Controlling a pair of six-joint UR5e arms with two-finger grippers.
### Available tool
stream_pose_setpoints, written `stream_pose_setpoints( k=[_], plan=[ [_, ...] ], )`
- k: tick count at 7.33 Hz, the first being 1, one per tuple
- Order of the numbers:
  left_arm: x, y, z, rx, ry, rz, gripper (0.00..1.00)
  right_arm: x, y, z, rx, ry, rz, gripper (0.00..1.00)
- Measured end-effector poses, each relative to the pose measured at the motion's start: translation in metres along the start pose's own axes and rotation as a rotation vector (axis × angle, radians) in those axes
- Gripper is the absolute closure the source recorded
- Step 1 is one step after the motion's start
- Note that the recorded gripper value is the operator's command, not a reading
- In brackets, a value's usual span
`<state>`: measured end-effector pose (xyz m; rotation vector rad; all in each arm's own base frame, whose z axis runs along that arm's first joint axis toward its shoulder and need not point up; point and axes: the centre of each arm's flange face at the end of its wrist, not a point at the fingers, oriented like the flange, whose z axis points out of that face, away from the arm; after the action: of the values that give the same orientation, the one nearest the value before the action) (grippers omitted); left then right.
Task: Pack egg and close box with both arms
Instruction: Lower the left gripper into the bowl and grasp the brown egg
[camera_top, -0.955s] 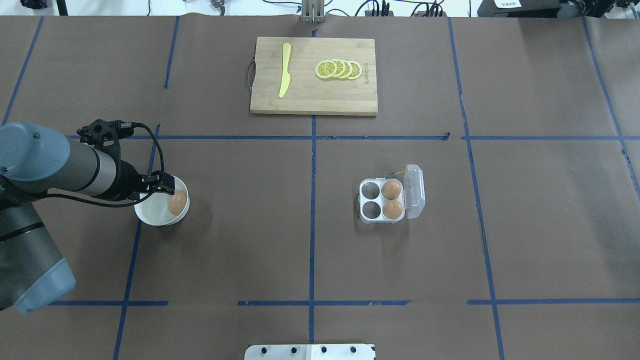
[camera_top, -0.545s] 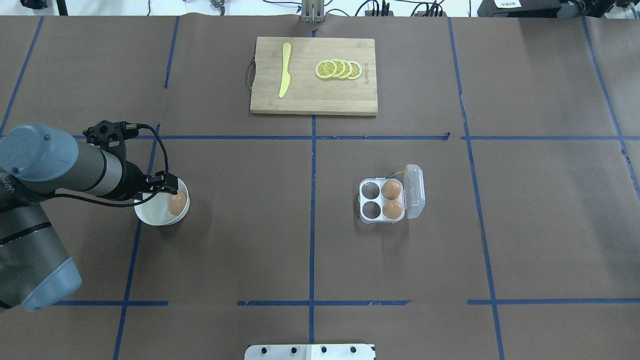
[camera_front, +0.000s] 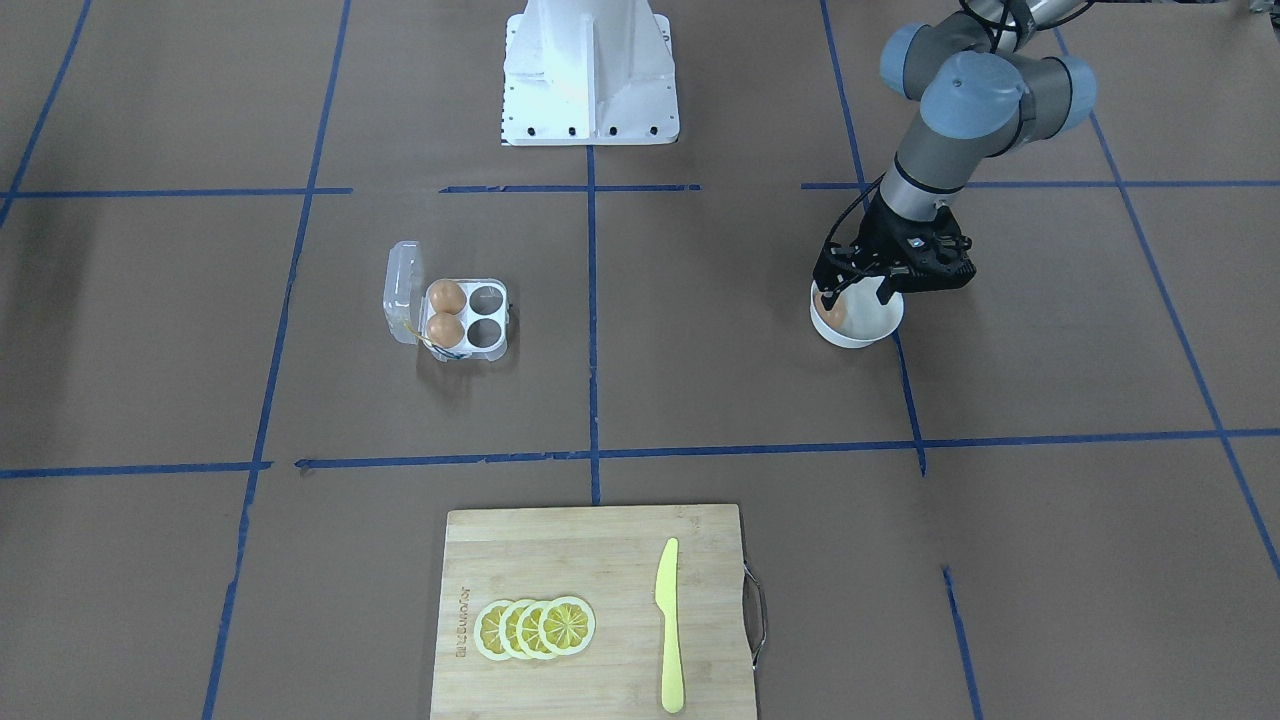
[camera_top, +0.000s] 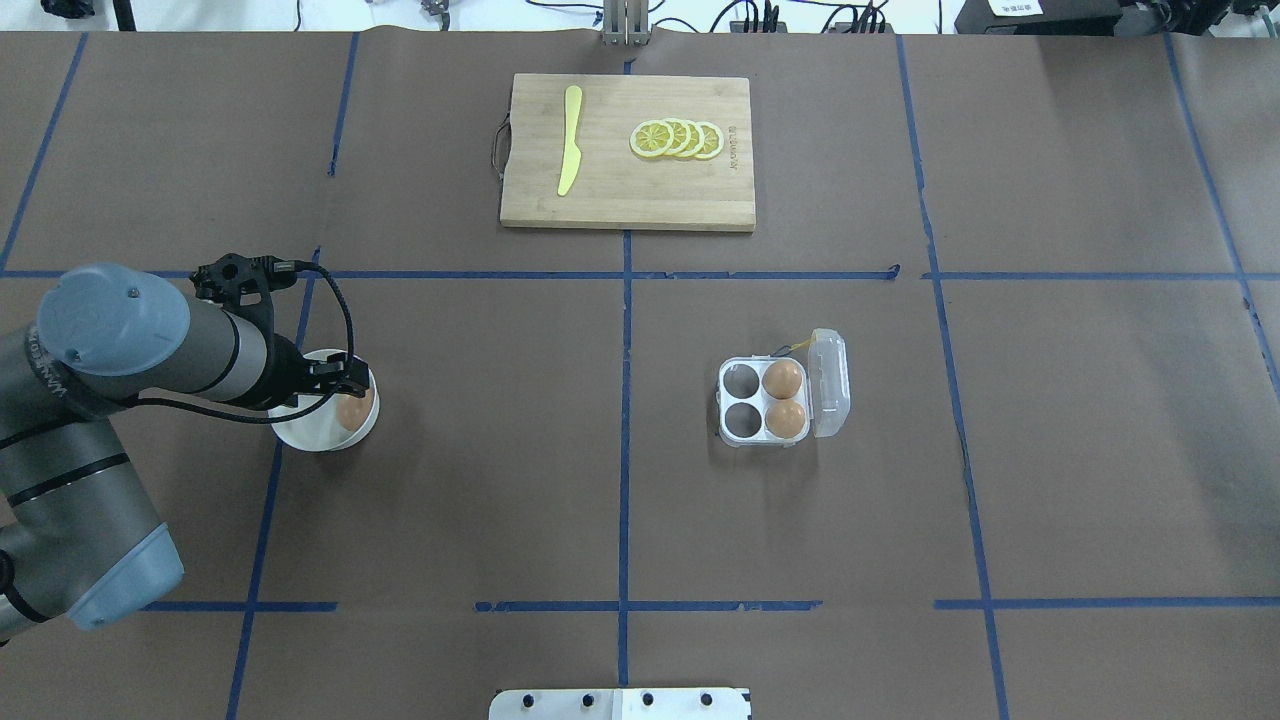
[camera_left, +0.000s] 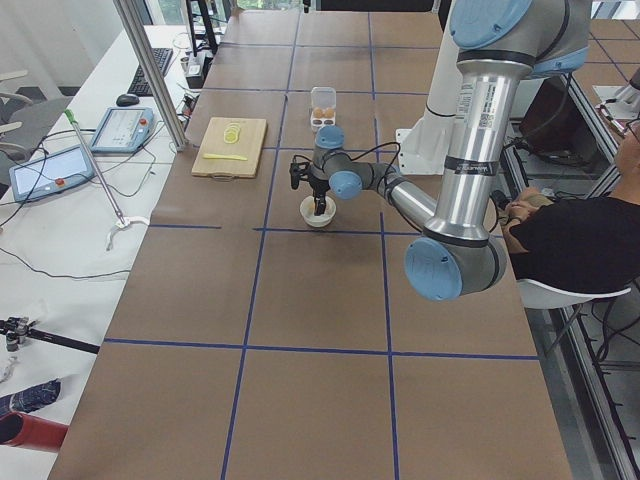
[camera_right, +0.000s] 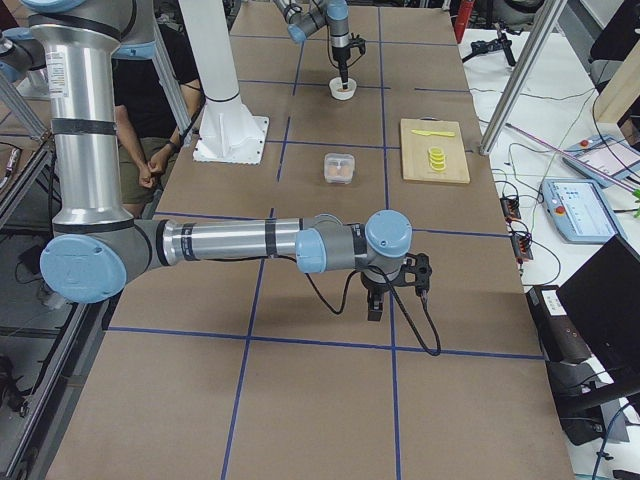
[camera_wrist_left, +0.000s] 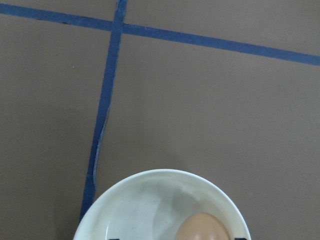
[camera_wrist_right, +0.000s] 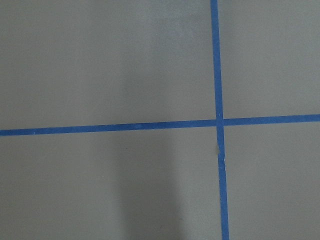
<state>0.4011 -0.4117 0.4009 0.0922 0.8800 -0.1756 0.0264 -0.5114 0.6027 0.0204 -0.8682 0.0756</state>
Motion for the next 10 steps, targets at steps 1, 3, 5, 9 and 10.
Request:
stream_pose_setpoints(
  k=[1,3,5,9,10],
  plan=[
    [0.002,0.005,0.004,-0.010,-0.002,0.007,0.21,0.000,0.000,0.000,0.000,0.000,0.000,0.00],
    [0.004,0.011,0.013,-0.022,-0.008,0.016,0.22,0.000,0.000,0.000,0.000,-0.001,-0.001,0.00],
    [0.003,0.011,0.019,-0.027,-0.016,0.020,0.25,-0.002,0.000,0.000,-0.001,-0.010,-0.001,0.00],
    [0.001,0.011,0.022,-0.030,-0.022,0.023,0.33,-0.003,0.000,-0.001,0.000,-0.014,-0.002,0.00],
    [0.001,0.011,0.022,-0.030,-0.022,0.023,0.37,-0.003,0.000,-0.001,-0.001,-0.014,-0.002,0.00]
  ],
)
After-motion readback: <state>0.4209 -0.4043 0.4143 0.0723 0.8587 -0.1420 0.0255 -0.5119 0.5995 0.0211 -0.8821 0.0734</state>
